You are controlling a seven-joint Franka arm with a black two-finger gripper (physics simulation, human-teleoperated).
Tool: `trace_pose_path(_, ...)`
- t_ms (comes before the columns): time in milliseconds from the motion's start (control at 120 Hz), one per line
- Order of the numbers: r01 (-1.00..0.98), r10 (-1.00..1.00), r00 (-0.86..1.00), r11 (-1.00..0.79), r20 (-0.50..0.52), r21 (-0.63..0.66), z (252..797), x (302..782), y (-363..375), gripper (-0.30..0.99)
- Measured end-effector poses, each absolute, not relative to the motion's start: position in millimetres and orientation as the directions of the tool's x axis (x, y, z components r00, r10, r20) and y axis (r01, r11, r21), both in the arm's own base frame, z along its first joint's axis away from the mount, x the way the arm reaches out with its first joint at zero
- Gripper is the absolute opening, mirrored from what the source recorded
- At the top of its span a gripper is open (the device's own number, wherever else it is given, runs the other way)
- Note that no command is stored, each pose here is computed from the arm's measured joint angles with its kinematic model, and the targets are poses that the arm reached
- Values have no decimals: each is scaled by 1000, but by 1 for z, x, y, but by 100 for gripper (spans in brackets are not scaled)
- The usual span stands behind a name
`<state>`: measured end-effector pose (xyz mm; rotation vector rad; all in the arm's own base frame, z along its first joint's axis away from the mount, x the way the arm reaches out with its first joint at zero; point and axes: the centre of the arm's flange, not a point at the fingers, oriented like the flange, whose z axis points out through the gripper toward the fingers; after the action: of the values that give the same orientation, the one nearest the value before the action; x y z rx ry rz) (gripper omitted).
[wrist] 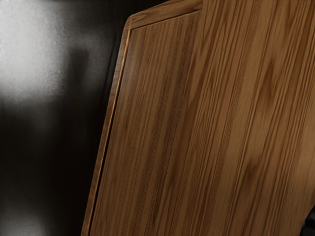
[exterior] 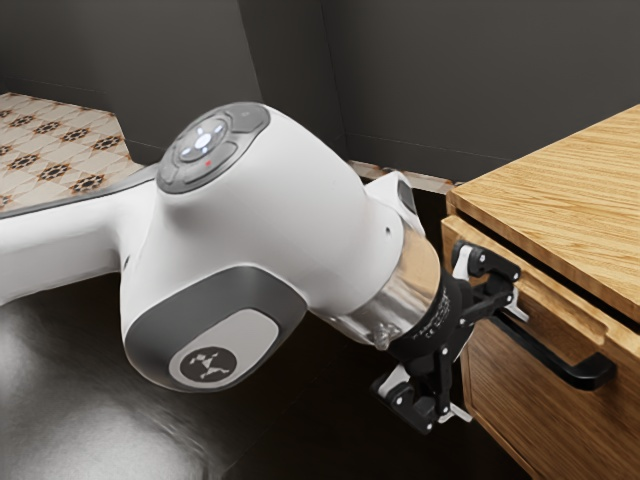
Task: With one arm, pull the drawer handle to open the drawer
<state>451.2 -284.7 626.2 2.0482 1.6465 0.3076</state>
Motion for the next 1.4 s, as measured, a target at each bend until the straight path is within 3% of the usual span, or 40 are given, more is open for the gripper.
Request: trace_pose_path(1400, 823, 929, 332, -201, -164, 531, 635, 354, -250, 67)
